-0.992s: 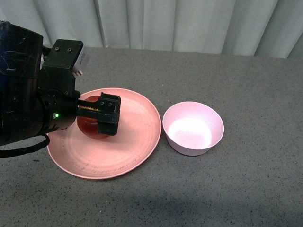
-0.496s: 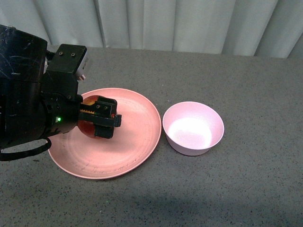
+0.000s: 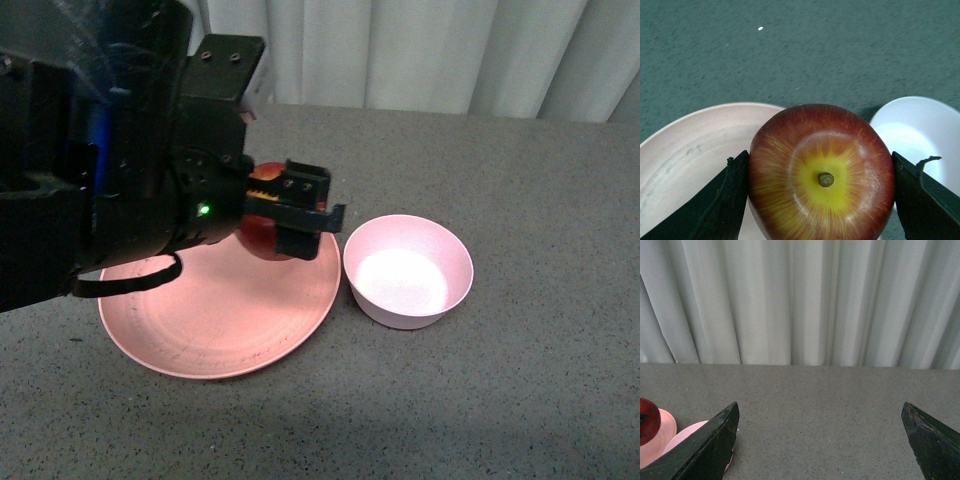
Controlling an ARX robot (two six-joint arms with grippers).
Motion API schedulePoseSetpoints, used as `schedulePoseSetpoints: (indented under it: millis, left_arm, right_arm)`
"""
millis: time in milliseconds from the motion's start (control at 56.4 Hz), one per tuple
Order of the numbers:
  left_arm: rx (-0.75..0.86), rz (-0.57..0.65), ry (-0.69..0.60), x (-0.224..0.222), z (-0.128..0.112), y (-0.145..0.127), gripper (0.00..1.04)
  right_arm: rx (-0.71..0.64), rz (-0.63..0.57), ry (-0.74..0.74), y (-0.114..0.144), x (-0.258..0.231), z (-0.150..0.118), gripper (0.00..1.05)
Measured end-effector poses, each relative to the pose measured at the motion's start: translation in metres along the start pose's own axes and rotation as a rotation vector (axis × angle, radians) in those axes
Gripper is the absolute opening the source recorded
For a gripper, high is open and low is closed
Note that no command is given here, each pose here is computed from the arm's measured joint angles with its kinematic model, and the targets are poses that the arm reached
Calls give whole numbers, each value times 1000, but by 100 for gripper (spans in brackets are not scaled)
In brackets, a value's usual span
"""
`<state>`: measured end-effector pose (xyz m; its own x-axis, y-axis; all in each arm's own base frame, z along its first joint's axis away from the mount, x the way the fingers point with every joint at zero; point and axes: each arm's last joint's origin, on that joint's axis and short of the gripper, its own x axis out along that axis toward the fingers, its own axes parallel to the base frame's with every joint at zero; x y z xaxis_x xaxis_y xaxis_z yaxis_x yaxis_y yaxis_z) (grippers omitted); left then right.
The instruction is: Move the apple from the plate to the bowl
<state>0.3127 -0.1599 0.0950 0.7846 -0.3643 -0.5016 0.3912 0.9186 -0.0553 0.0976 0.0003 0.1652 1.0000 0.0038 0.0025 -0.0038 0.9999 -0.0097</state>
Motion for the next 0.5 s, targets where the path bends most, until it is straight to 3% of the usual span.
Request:
schedulePoseSetpoints:
  millis: [248,496]
  left_arm:
    - [27,-67,-26,7,16,-36,73]
    - [42,-99,11,24,7,-61,73]
  right_arm:
    - [0,0,0,0,0,0,95]
    - [0,0,0,0,0,0,95]
